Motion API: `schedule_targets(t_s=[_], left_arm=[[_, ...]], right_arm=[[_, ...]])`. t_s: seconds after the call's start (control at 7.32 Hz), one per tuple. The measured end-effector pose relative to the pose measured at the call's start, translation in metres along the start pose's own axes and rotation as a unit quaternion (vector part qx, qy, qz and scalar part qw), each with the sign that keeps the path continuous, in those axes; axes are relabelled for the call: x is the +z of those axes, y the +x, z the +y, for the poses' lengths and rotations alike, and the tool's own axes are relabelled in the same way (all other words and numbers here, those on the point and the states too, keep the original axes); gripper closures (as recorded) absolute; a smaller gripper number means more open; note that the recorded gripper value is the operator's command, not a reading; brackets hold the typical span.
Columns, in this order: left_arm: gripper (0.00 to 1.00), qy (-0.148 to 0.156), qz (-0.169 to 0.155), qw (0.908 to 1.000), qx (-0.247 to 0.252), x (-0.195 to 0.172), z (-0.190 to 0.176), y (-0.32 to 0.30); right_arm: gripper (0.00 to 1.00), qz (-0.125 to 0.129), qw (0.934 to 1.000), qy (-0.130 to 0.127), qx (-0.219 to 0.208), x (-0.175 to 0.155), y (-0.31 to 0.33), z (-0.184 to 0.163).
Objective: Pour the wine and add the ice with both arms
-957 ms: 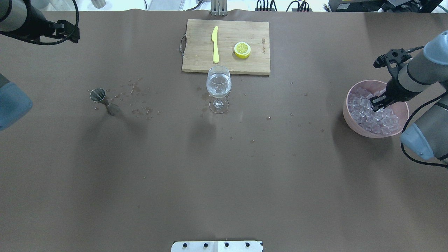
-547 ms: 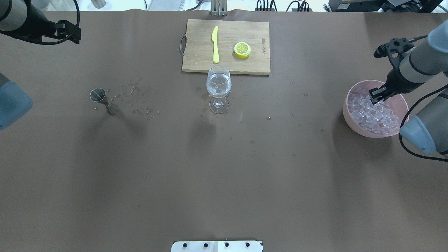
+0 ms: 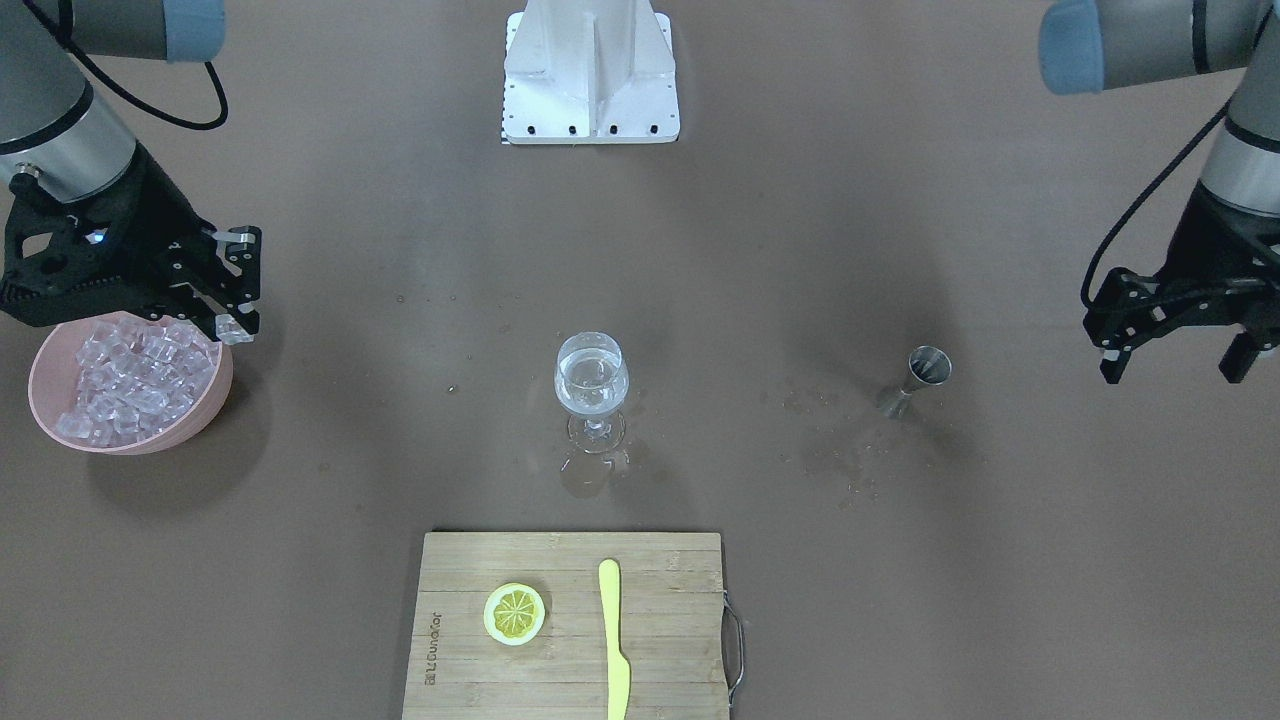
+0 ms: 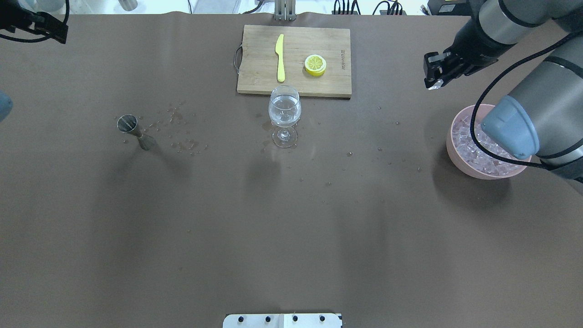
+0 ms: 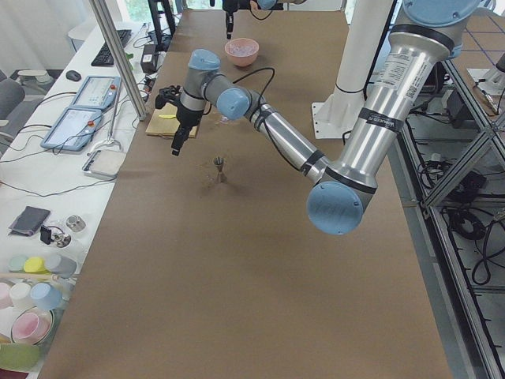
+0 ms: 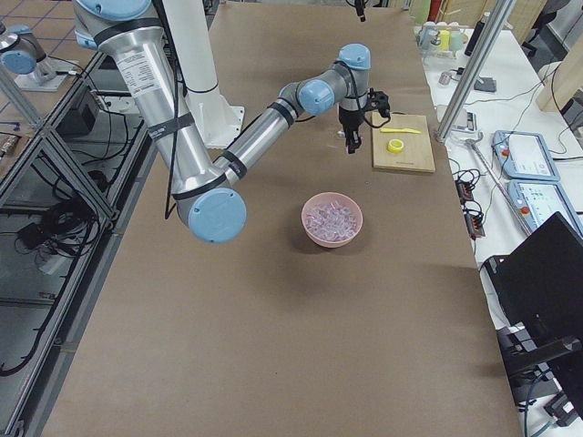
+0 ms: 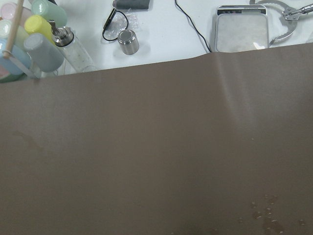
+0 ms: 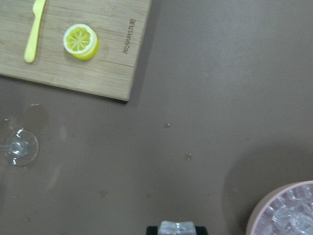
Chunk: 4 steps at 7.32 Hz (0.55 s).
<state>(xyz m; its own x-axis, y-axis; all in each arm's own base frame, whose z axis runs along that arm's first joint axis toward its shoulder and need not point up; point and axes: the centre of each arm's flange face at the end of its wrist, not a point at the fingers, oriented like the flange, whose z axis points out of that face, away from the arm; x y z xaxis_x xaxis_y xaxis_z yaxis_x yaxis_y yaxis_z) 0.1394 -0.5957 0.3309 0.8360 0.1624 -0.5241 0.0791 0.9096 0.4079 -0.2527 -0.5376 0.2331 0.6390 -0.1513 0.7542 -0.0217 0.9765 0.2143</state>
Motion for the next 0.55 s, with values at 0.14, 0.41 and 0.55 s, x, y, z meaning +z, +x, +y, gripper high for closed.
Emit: schedule_targets(t_s=[0.14, 0.41, 0.55], left_arm=[[0.02, -0.024, -0.012, 0.999, 0.036, 0.015, -0.001, -0.023], [0.02, -0.071, -0.032, 0.995, 0.062, 0.042, 0.0, -0.064], [0.02, -0.085, -0.039, 0.9926, 0.078, 0.051, -0.001, -0.085]], right_arm=[[1.0, -0.028, 0.9993, 0.016, 0.021, 0.006, -0.023, -0.002], [1.0, -0.09, 0.9928, 0.04, 0.068, 0.031, -0.069, -0.017], [1.0, -0.116, 0.9872, 0.047, 0.098, 0.033, -0.1, -0.029]])
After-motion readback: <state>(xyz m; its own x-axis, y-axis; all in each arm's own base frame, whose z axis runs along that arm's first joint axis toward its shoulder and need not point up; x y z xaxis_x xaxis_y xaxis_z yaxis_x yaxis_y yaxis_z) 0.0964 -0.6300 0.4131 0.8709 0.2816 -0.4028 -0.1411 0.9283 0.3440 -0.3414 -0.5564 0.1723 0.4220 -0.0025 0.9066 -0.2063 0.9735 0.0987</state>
